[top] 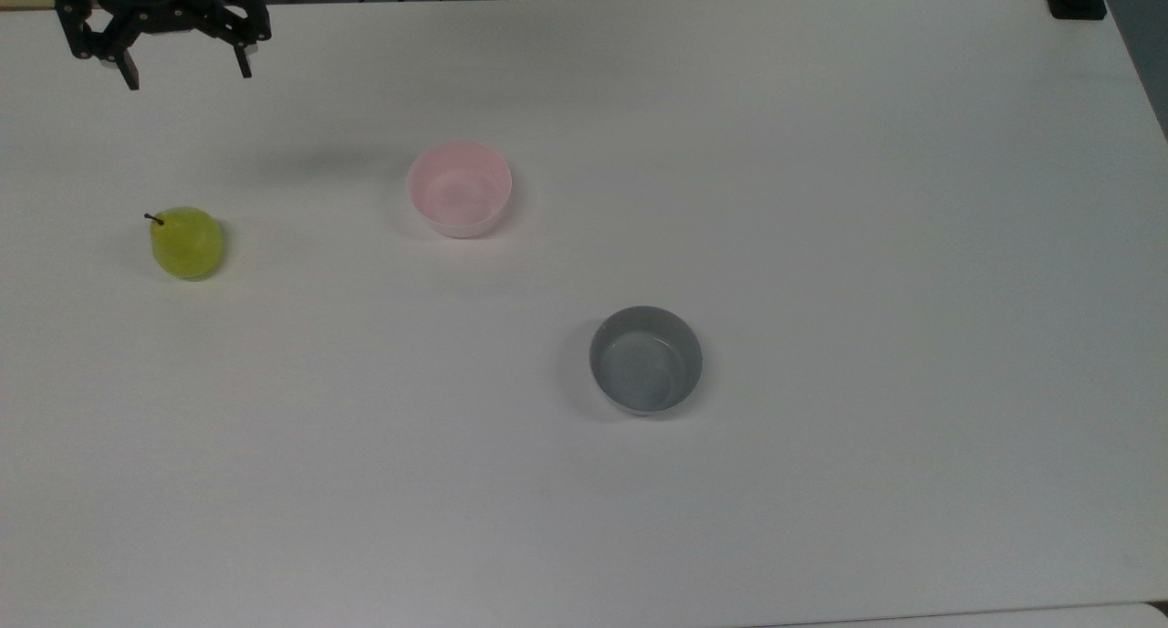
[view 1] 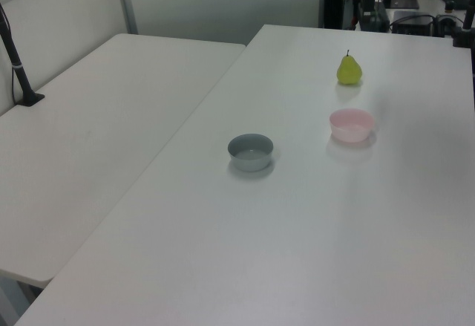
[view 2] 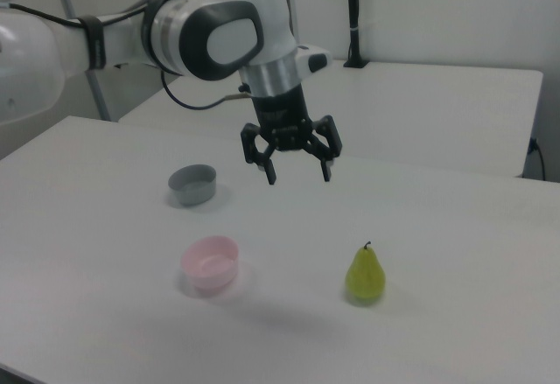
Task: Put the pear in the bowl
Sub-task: 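Move the open gripper over the yellow-green pear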
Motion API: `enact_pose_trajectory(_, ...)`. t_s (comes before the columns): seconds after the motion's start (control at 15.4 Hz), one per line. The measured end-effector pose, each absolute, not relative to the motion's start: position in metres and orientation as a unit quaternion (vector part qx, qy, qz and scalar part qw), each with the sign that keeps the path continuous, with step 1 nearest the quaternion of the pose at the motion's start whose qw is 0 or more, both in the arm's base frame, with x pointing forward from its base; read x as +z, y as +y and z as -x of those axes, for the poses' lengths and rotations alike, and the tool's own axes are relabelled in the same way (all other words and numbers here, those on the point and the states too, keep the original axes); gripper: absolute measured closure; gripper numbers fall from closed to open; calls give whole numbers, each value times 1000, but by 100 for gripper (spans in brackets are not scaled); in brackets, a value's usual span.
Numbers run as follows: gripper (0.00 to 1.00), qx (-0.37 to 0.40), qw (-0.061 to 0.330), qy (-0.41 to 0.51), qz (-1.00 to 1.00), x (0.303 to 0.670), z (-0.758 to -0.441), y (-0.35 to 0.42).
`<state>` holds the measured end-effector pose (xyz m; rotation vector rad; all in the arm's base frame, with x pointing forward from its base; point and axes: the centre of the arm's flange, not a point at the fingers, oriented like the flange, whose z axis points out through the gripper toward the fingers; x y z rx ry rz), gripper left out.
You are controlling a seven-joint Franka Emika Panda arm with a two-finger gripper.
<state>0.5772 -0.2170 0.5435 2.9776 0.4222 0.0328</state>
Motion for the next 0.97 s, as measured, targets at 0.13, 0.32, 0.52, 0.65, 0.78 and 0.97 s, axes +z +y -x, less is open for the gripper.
enact_pose_trajectory(0.13, 0, 7, 68, 136, -988, 531, -578, -234)
enact_pose_trajectory(0.32, 0, -7, 60, 121, -991, 506, -576, -261)
enact_pose_trajectory(0.52, 0, -14, 47, 107, -993, 484, -581, -276)
enact_pose_trajectory(0.65, 0, -22, 42, 103, -994, 471, -584, -282)
enact_pose_trajectory(0.78, 0, -26, 38, 101, -994, 454, -589, -286)
enact_pose_trajectory(0.97, 0, 6, 36, 91, -995, 435, -602, -295)
